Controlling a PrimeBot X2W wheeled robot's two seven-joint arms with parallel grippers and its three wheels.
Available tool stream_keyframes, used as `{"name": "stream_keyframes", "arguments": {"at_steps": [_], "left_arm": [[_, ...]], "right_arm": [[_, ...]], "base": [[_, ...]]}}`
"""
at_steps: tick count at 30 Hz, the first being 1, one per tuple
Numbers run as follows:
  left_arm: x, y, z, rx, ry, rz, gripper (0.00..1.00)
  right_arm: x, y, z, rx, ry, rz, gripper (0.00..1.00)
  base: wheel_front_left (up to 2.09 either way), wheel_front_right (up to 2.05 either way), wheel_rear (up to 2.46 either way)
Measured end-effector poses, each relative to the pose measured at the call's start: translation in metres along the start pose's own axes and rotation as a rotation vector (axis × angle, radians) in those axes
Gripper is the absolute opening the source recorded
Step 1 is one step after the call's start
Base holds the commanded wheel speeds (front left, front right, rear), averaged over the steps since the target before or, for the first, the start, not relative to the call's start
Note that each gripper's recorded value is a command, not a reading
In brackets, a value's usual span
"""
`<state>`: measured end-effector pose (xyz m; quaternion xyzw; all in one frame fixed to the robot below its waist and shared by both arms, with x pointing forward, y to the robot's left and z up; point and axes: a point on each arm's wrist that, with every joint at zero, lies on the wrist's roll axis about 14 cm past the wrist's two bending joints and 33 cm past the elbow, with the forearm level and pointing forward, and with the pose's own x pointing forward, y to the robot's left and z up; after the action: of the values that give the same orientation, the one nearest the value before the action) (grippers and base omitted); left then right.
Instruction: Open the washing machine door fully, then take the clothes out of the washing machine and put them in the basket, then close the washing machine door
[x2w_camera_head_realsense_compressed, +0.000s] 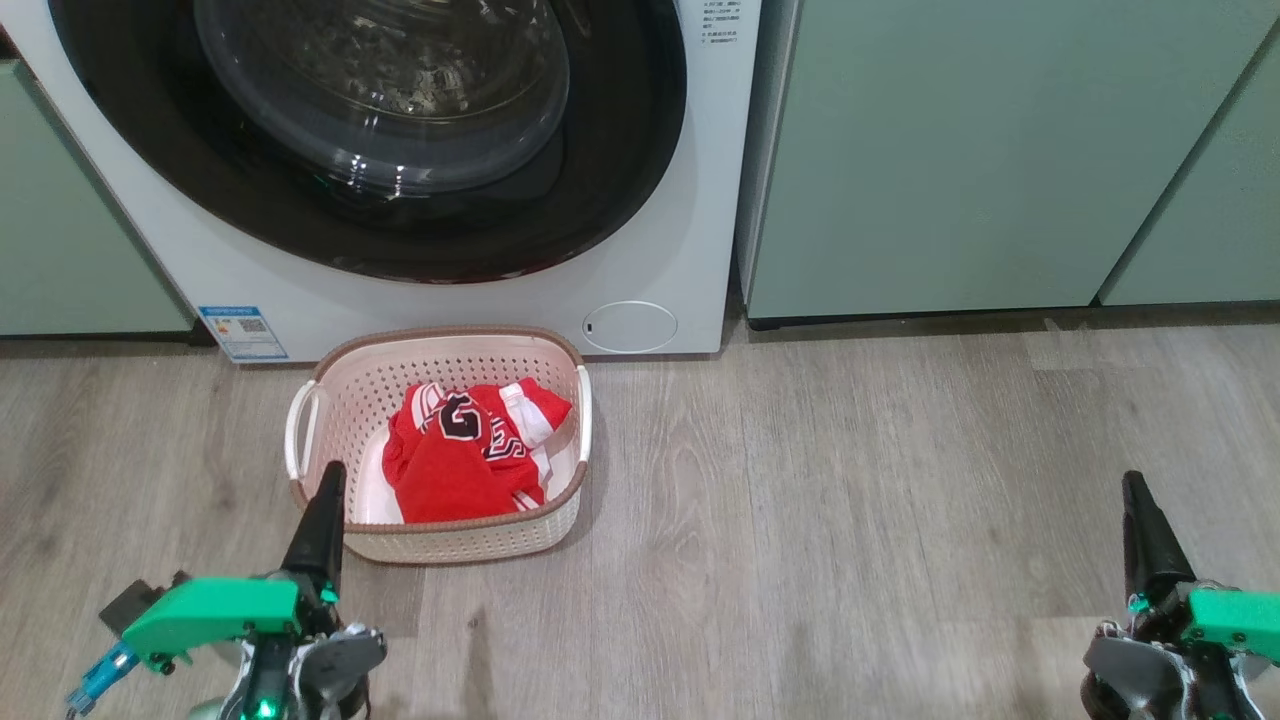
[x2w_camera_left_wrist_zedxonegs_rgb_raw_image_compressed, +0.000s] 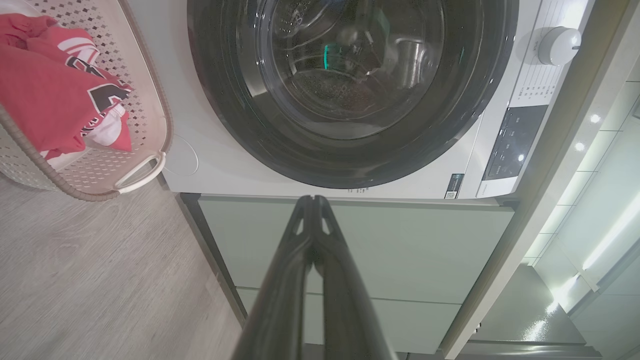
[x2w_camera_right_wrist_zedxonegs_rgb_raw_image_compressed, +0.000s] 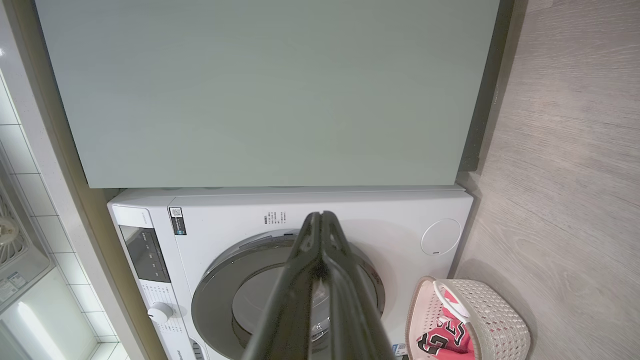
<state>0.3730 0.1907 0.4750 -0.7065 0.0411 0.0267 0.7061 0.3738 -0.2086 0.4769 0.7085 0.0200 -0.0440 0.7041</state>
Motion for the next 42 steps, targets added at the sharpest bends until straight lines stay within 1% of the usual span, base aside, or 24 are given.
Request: {"name": "stream_keyframes", "arguments": {"at_steps": [42], "left_arm": [[0.0, -0.0001, 0.0, 0.0, 0.0, 0.0, 0.0]], "right_arm": [[0.0, 0.0, 0.0, 0.0, 0.0, 0.0, 0.0]], "base": [[0.0, 0.0, 0.0]]}}
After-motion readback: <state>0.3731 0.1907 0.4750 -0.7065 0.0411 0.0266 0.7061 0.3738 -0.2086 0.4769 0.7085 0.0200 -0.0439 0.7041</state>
